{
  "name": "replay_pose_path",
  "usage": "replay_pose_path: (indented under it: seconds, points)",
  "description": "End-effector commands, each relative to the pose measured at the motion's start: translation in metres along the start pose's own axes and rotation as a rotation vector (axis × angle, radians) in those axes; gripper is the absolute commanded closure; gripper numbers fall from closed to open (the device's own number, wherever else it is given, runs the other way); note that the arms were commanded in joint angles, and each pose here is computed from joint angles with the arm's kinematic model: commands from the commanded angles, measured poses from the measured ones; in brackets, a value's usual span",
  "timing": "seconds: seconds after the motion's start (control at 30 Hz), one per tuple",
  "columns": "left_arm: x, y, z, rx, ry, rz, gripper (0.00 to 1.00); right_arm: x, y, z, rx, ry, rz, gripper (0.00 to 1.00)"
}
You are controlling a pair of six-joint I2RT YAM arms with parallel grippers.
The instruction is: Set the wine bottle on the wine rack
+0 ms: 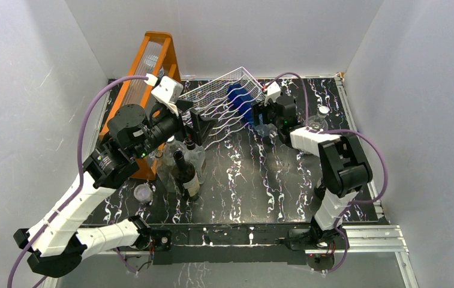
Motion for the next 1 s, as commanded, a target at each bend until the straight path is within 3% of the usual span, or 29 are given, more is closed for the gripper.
replay_pose_path:
  seconds: [0.0, 0.57, 0.67, 0.8, 0.97]
  points:
    - [0.001, 0.015, 0.017, -0.061, 0.0, -0.006, 0.03, 0.006, 0.03, 0.049, -0.125, -0.031, 0.005, 0.13]
    - [0.001, 0.019, -0.001, 0.011, -0.038, -0.012, 0.02, 0.018, 0.153, 0.133, 0.052, -0.18, -0.158, 0.13]
    - [0.002, 0.021, -0.007, 0.034, -0.061, -0.019, 0.02, 0.031, 0.173, 0.135, 0.132, -0.19, -0.056, 0.14]
    - [0.002, 0.016, -0.013, 0.06, -0.062, -0.01, 0.02, 0.057, 0.191, 0.128, 0.208, -0.211, 0.204, 0.15]
    - [0.008, 0.004, -0.004, 0.061, -0.063, 0.051, 0.02, 0.092, 0.199, 0.118, 0.186, -0.205, 0.418, 0.16]
Point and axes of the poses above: each gripper's point midway between its finger pads, its own y axis back along the fingers, its own x axis along the line the jaws close on, z = x × y, the point moved 8 cm from there along y, back along the fingers, and after that the axes turned 9 degrees about -y, right-handed, at the moved point
